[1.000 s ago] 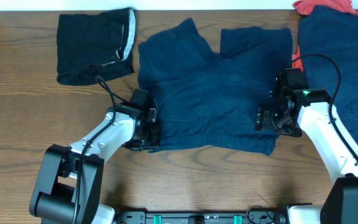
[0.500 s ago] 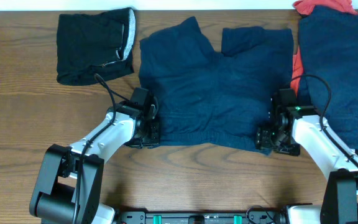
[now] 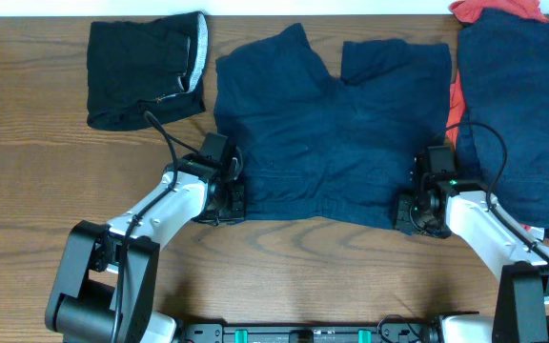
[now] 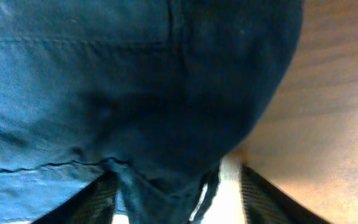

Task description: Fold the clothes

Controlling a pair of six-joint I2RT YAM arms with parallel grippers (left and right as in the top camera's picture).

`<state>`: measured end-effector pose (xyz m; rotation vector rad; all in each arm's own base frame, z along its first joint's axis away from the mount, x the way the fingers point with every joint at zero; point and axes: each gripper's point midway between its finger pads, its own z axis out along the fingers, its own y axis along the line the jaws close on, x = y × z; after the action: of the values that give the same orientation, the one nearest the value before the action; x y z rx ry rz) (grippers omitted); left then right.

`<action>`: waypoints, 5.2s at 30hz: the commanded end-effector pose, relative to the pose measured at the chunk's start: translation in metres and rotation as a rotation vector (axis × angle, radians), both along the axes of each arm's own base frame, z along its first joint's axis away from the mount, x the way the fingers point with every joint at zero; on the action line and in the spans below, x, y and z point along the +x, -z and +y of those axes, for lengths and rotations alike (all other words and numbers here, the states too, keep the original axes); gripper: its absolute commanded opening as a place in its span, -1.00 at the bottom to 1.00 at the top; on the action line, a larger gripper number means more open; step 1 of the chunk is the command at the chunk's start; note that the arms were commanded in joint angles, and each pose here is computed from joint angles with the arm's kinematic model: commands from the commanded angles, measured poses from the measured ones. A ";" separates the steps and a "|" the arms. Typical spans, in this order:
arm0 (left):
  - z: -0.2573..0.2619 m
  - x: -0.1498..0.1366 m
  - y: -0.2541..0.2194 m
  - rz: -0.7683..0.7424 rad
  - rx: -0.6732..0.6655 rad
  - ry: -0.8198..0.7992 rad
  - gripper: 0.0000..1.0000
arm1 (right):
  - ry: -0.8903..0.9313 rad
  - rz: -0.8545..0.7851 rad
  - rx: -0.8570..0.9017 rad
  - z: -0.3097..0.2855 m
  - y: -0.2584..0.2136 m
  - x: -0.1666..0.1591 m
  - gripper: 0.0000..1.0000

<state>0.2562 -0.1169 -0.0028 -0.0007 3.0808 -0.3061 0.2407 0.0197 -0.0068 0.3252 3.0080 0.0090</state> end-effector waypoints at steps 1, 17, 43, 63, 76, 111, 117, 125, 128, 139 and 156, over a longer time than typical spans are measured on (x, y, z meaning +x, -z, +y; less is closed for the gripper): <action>0.008 -0.001 0.007 0.004 0.041 -0.011 -0.88 | 0.046 0.019 -0.011 -0.005 0.013 -0.009 -0.16; 0.011 0.016 -0.022 -0.055 0.049 -0.031 -0.88 | 0.033 -0.187 0.018 0.001 -0.032 0.047 -0.98; 0.069 0.012 -0.434 -1.239 -0.085 -0.280 -0.88 | -0.246 -0.868 0.012 0.018 -0.404 0.084 -0.98; 0.075 -0.005 -0.459 -1.334 -0.123 -0.298 -0.88 | -0.198 -0.860 -0.092 -0.007 -0.447 0.017 -0.98; 0.068 0.016 -0.446 -1.276 -0.105 -0.293 -0.88 | -0.217 -0.844 -0.058 0.003 -0.440 0.056 -0.98; 0.051 0.072 -0.371 -0.910 0.032 -0.259 -0.88 | -0.183 -0.665 -0.076 -0.002 -0.399 0.078 -0.97; 0.031 0.135 -0.317 -0.817 0.072 -0.242 -0.88 | -0.192 -0.528 -0.071 0.006 -0.328 0.167 -0.97; 0.005 0.217 -0.239 -0.775 0.090 -0.234 -0.88 | -0.198 -0.450 -0.061 0.016 -0.215 0.269 -0.97; -0.004 0.245 -0.211 -0.785 0.086 -0.236 -0.88 | -0.213 -0.453 -0.021 0.027 -0.173 0.301 -0.97; -0.029 0.328 -0.168 -0.994 0.001 -0.269 0.96 | -0.197 -0.683 0.043 0.048 -0.102 0.396 0.06; 0.009 0.224 -0.184 -0.669 0.217 -0.090 0.96 | -0.352 -0.390 0.210 0.086 -0.159 0.284 0.98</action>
<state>0.4912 -0.1178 0.1540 -0.0286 2.4401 0.0167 0.5412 0.0812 0.1249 -0.0798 2.6484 0.2794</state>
